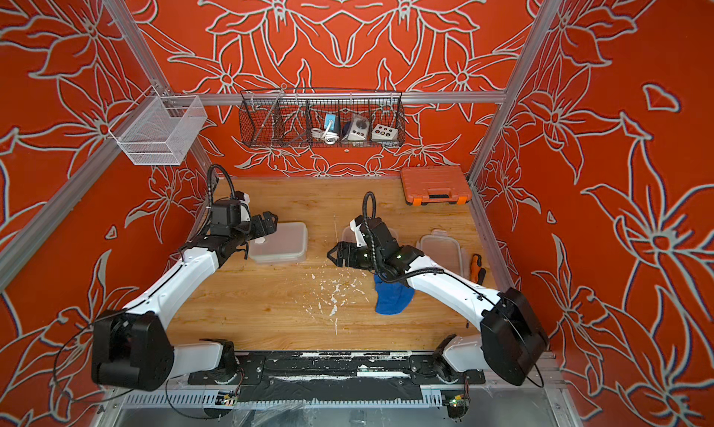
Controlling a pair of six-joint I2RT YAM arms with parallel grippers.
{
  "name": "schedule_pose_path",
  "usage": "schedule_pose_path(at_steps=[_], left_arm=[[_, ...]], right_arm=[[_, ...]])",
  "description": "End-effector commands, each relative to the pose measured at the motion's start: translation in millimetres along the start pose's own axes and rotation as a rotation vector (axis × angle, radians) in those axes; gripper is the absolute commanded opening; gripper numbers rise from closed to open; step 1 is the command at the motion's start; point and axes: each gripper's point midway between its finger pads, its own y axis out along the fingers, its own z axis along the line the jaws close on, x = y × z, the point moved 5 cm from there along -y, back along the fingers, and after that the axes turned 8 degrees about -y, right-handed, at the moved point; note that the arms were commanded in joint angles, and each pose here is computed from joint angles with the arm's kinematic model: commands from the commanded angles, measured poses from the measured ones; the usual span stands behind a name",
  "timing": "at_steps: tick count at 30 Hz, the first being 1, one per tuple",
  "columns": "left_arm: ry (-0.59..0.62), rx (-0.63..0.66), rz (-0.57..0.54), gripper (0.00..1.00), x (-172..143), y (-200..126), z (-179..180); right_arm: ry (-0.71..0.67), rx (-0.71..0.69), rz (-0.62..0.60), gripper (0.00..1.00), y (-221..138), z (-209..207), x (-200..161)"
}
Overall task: Wipe the insides of the lunch boxes
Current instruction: Adjust the lunch box at the center of the board.
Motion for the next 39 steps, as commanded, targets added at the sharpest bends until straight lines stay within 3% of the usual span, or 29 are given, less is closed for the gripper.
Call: schedule_pose_path(at_steps=[1, 8, 12, 17, 21, 26, 30, 39], left_arm=[[-0.008, 0.03, -0.02, 0.97, 14, 7, 13], [-0.015, 0.173, -0.024, 0.98, -3, 20, 51], [-0.038, 0.139, 0.035, 0.96, -12, 31, 49], [-0.068, 0.199, 0.088, 0.94, -25, 44, 61], [-0.095, 0.176, 0.087, 0.93, -31, 42, 60], [-0.127, 0.118, 0.157, 0.84, -52, 47, 47], [-0.133, 0.102, 0.145, 0.84, -67, 38, 35], [-0.176, 0.062, 0.117, 0.84, -93, 7, 32]], right_arm=[[0.014, 0.032, -0.161, 0.86, 16, 9, 31], [0.062, 0.12, -0.089, 0.83, 98, 8, 28], [0.078, 0.145, -0.082, 0.84, 128, 12, 27], [0.145, 0.182, -0.075, 0.84, 156, 6, 26], [0.146, 0.188, -0.084, 0.83, 162, 6, 28], [0.147, 0.195, -0.085, 0.8, 163, 6, 34], [0.187, 0.231, -0.107, 0.73, 160, -1, 42], [0.23, 0.227, -0.119, 0.72, 154, -21, 54]])
